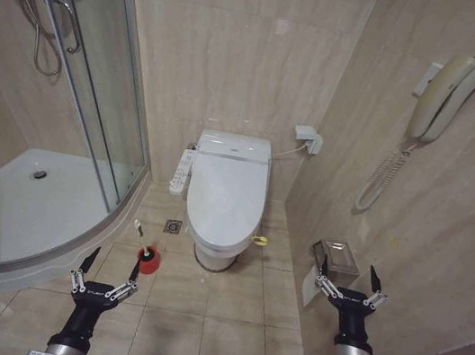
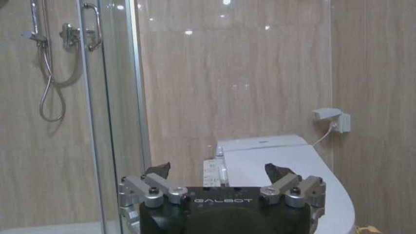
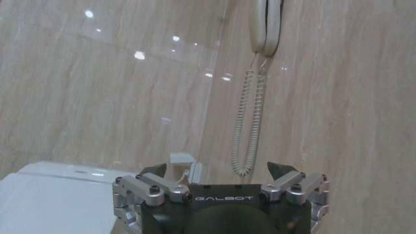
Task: Open the toilet lid, clean the toilet bowl with a toilet brush, close the toilet lid, and flush.
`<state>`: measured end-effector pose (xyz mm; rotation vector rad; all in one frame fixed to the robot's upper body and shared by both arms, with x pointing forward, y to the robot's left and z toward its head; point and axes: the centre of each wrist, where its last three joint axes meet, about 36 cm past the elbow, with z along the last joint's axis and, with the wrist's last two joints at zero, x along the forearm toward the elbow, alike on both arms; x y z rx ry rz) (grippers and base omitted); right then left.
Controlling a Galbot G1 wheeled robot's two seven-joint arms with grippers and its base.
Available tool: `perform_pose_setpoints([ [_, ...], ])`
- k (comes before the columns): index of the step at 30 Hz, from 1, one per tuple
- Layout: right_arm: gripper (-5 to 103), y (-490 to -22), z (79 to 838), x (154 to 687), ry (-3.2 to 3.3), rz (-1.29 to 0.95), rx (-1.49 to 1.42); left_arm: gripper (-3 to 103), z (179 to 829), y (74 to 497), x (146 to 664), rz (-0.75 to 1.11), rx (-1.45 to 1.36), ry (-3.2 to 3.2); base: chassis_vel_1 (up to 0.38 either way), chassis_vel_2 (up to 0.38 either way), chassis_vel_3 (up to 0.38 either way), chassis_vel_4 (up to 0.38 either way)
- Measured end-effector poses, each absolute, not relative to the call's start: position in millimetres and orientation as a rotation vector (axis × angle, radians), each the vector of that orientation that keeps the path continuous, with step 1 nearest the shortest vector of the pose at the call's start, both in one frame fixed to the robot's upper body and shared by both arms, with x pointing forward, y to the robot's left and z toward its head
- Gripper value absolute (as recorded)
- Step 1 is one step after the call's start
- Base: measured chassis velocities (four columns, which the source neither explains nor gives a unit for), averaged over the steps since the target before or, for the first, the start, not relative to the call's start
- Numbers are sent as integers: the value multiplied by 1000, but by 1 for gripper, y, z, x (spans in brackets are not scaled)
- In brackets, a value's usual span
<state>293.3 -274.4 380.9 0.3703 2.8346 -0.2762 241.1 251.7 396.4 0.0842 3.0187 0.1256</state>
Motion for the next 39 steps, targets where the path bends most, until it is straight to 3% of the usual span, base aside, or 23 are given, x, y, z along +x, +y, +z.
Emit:
perform_pose_setpoints([
  [39, 100, -274, 381, 293, 2834, -276, 370, 98, 396, 252, 241, 126, 84, 3019, 0, 0, 0, 0],
])
